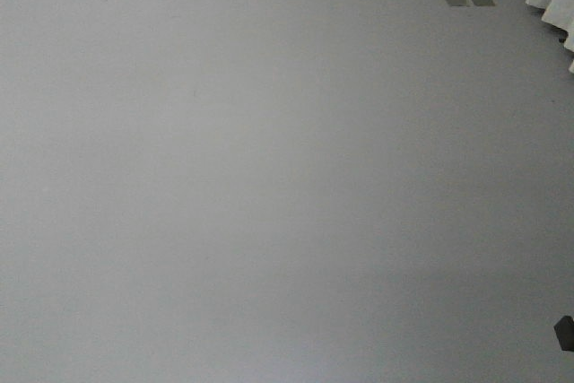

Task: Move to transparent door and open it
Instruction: 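Drive the base across the grey floor, turning toward the glass door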

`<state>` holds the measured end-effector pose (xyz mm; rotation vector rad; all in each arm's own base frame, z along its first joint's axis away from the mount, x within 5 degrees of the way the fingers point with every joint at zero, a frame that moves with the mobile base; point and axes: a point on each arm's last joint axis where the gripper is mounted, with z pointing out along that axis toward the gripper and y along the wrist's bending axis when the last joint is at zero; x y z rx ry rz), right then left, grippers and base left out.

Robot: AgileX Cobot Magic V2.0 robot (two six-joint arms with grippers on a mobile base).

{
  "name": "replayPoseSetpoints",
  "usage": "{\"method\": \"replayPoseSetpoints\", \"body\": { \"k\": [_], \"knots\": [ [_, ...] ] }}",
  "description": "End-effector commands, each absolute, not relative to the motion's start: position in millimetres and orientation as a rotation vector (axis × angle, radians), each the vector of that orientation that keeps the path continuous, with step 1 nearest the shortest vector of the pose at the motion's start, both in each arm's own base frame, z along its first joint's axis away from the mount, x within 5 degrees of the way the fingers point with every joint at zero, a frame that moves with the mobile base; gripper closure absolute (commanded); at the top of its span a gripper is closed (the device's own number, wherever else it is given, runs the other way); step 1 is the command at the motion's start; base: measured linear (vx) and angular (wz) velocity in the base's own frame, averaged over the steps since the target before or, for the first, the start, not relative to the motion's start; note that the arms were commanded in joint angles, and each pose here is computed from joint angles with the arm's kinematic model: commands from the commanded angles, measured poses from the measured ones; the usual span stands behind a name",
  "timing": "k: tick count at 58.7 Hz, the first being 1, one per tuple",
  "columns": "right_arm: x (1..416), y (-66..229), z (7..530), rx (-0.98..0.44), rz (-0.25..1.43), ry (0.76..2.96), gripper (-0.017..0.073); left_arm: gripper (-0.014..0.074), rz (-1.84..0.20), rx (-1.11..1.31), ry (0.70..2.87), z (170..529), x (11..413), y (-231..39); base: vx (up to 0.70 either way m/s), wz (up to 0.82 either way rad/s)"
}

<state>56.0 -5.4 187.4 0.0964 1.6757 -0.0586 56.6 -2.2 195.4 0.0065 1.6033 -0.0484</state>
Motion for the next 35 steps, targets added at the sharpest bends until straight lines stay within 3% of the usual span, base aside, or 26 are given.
{"method": "replayPoseSetpoints", "body": {
  "k": [1, 35],
  "knots": [
    [56.1, -5.8, 191.5, 0.098, -0.066, 1.594, 0.0567, 0.0599, -0.062, -0.012, 1.555, 191.8, 57.6, -1.9, 0.31, 0.11],
    [56.1, -5.8, 191.5, 0.098, -0.066, 1.594, 0.0567, 0.0599, -0.062, -0.012, 1.555, 191.8, 57.6, -1.9, 0.46, 0.15]
  ]
}}
